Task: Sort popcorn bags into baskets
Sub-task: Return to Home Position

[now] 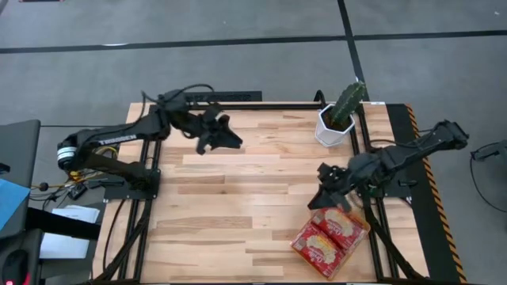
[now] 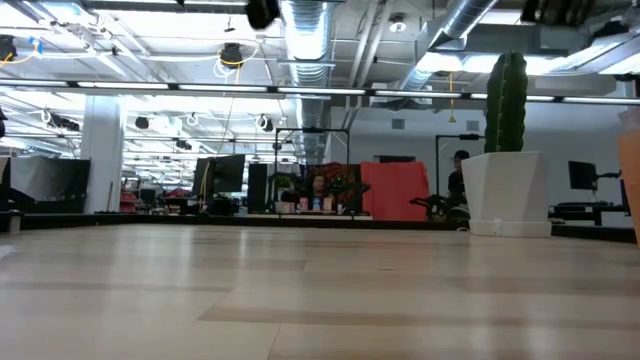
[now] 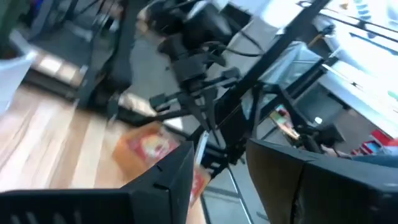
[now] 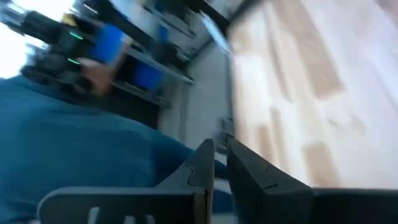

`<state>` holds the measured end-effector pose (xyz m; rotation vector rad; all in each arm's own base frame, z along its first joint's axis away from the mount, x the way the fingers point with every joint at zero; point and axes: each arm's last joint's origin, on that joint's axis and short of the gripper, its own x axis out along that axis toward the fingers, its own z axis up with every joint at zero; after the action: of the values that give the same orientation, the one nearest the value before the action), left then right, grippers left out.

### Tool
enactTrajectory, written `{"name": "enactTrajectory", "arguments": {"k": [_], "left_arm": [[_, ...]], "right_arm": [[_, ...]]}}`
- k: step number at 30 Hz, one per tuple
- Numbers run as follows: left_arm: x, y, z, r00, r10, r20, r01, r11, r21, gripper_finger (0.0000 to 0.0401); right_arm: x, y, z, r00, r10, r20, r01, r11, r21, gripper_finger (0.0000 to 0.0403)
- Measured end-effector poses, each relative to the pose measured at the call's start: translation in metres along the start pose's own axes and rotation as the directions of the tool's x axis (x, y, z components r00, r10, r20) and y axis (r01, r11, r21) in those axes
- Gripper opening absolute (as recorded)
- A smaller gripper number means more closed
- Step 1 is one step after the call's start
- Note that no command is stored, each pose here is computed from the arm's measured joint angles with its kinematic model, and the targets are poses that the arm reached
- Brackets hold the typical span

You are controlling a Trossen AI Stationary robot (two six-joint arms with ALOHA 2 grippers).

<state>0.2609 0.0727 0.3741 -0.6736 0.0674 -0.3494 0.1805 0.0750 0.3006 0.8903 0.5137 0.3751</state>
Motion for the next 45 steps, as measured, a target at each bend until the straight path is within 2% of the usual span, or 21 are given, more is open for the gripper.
{"name": "enactTrajectory", "arguments": {"k": [4,8,9,10,11,12,14,15,17,20,22,24,29,32,38,42,45], "left_arm": [[-0.008,-0.019,0.006,0.999,-0.037,0.038,0.035,0.998,0.05,0.0126],[-0.009,-0.02,0.005,0.999,-0.035,0.026,0.034,0.998,0.058,0.0127],[-0.009,-0.019,0.004,0.999,-0.035,0.018,0.034,0.999,0.024,0.0128],[-0.009,-0.019,0.004,0.999,-0.034,0.017,0.034,0.999,0.003,0.0129],[-0.009,-0.02,0.005,0.999,-0.038,0.028,0.037,0.999,0.02,0.0129],[-0.009,-0.021,0.006,0.998,-0.051,0.042,0.048,0.996,0.074,0.0129],[-0.012,-0.03,0.01,0.993,-0.095,0.075,0.078,0.976,0.202,0.013],[-0.015,-0.034,0.012,0.99,-0.111,0.091,0.084,0.962,0.26,0.013],[-0.028,-0.041,0.015,0.987,-0.099,0.129,0.049,0.937,0.347,0.013],[-0.049,-0.041,0.007,0.978,-0.003,0.206,-0.083,0.909,0.407,0.013],[-0.062,-0.034,-0.007,0.968,0.096,0.231,-0.18,0.907,0.381,0.013],[-0.073,-0.028,-0.022,0.957,0.146,0.25,-0.23,0.906,0.354,0.013],[-0.095,-0.018,-0.059,0.948,0.138,0.286,-0.223,0.931,0.29,0.013],[-0.106,-0.013,-0.082,0.944,0.128,0.304,-0.213,0.94,0.266,0.013],[-0.126,-0.001,-0.122,0.916,0.174,0.363,-0.27,0.934,0.235,0.013],[-0.133,0.008,-0.144,0.903,0.196,0.381,-0.293,0.931,0.216,0.013],[-0.136,0.016,-0.159,0.913,0.189,0.361,-0.275,0.939,0.205,0.013]], "right_arm": [[-0.011,0.014,0.011,0.985,0.133,0.114,-0.137,0.99,0.033,0.0067],[-0.017,0.017,0.017,0.972,0.17,0.161,-0.177,0.984,0.026,0.0067],[-0.018,0.018,0.019,0.966,0.187,0.18,-0.184,0.982,-0.03,0.0067],[-0.02,0.02,0.021,0.957,0.212,0.196,-0.188,0.973,-0.135,0.0067],[-0.022,0.023,0.024,0.943,0.257,0.209,-0.196,0.942,-0.272,0.0067],[-0.024,0.027,0.028,0.923,0.308,0.231,-0.197,0.893,-0.404,0.0067],[-0.035,0.034,0.036,0.871,0.408,0.276,-0.195,0.801,-0.566,0.0067],[-0.043,0.037,0.04,0.842,0.459,0.282,-0.203,0.756,-0.622,0.0067],[-0.058,0.039,0.045,0.816,0.512,0.27,-0.211,0.698,-0.685,0.0067],[-0.08,0.036,0.045,0.791,0.534,0.299,-0.165,0.656,-0.736,0.0067],[-0.092,0.031,0.043,0.782,0.524,0.337,-0.12,0.658,-0.743,0.0067],[-0.102,0.028,0.04,0.779,0.508,0.367,-0.083,0.665,-0.742,0.0067],[-0.122,0.015,0.021,0.756,0.523,0.394,-0.046,0.643,-0.765,0.0067],[-0.134,0.006,0.004,0.717,0.547,0.432,-0.009,0.628,-0.778,0.0067],[-0.13,-0.033,-0.026,0.684,0.526,0.505,0.003,0.691,-0.723,0.0067],[-0.12,-0.061,-0.043,0.659,0.555,0.508,-0.003,0.677,-0.736,0.0067],[-0.106,-0.083,-0.051,0.639,0.564,0.523,0.0,0.68,-0.733,0.0067]]}}
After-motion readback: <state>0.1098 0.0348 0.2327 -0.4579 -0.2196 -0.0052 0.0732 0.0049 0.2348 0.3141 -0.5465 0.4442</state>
